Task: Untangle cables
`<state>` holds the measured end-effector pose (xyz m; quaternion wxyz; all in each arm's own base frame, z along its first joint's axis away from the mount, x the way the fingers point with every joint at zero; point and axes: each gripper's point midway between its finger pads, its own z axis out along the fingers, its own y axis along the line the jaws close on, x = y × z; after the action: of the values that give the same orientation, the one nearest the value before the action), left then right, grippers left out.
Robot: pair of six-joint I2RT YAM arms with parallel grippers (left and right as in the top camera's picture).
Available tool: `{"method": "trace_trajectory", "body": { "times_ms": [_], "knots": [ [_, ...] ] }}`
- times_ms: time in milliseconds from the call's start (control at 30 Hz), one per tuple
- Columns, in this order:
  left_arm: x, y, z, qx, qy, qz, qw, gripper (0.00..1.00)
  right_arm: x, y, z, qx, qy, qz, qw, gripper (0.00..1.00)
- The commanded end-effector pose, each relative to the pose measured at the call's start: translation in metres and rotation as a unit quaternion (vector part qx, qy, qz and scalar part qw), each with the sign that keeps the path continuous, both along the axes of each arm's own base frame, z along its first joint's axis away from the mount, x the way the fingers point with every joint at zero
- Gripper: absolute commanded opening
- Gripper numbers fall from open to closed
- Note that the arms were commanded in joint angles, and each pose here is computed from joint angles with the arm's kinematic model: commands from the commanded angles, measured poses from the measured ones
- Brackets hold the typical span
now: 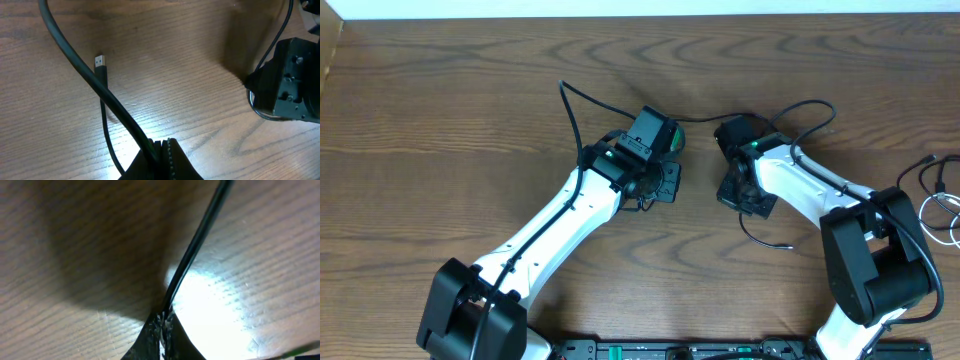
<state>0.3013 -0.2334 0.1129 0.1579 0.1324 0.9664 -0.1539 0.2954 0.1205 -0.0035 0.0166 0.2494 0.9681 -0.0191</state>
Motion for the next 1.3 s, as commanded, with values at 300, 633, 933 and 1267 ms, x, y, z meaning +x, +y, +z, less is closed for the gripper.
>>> {"method": "trace_trajectory", "body": {
  "times_ms": [300, 633, 933, 1267],
  "knots": [
    [0.013, -0.077, 0.055, -0.250, 0.038, 0.040, 0.967, 0.08, 0.043, 0.030, 0.069, 0.089, -0.125, 0.127, 0.980, 0.01],
    [0.023, -0.086, 0.074, -0.313, 0.064, 0.081, 0.944, 0.08, 0.050, -0.024, 0.083, 0.068, -0.129, 0.061, 0.987, 0.01],
    [0.016, -0.060, 0.042, -0.221, 0.050, 0.073, 0.971, 0.62, 0.055, -0.005, 0.089, 0.132, -0.145, 0.137, 0.971, 0.01],
    [0.014, 0.005, 0.001, -0.030, 0.012, 0.104, 0.994, 0.66, 0.056, 0.049, 0.107, 0.221, -0.185, 0.257, 0.923, 0.01]
  ]
}}
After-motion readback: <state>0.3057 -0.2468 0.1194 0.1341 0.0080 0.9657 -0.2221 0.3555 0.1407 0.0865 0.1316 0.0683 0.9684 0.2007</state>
